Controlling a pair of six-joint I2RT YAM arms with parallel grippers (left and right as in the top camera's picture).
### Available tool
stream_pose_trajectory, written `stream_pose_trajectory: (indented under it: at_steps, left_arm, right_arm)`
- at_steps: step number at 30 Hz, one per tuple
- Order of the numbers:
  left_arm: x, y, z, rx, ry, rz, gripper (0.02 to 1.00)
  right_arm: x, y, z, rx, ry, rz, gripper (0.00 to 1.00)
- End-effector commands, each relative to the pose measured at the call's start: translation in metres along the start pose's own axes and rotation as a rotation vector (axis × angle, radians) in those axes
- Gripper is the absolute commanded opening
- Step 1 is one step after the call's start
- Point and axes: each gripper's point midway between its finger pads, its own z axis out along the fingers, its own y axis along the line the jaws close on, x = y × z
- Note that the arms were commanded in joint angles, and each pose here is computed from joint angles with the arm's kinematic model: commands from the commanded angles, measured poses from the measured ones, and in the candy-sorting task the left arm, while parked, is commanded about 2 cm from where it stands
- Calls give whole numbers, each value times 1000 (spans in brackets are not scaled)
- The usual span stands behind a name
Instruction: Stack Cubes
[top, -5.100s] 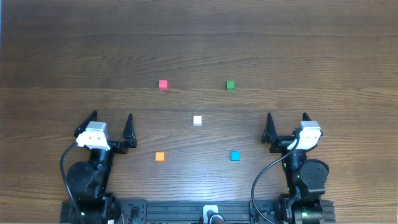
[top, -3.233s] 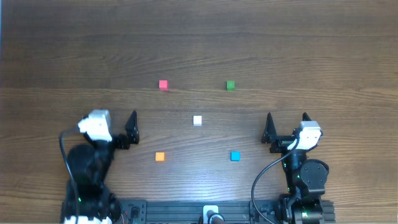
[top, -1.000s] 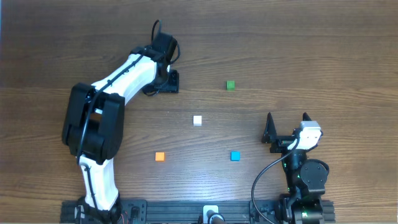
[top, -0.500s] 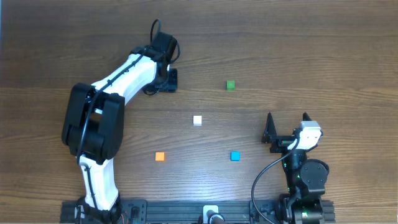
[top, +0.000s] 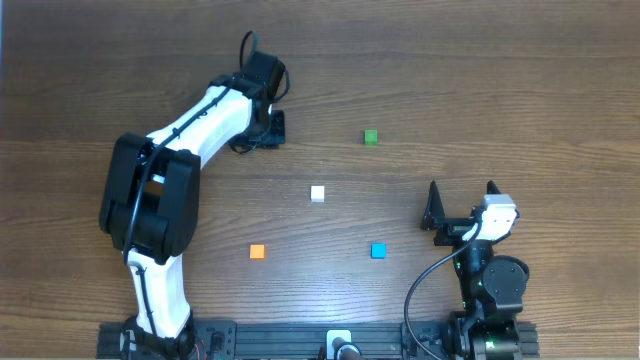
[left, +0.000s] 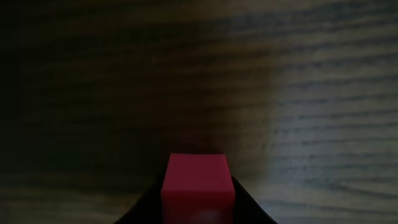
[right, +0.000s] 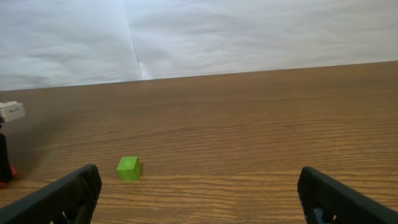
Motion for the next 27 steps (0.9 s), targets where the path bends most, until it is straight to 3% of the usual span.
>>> stream_pose_trajectory:
  at_steps: [1, 8, 16, 27]
  left_arm:
    - [-6, -12, -37, 29, -26, -82, 77]
    - [18, -72, -92, 101, -68, -74, 66]
    - [66, -134, -104, 85, -105, 47, 77]
    - [87, -131, -97, 25, -85, 28, 77]
  right_arm:
    - [2, 0, 0, -3, 1, -1, 991]
    - [2, 0, 0, -3, 1, -1, 991]
    - [2, 0, 0, -3, 1, -2, 991]
    - [2, 0, 0, -3, 1, -1, 993]
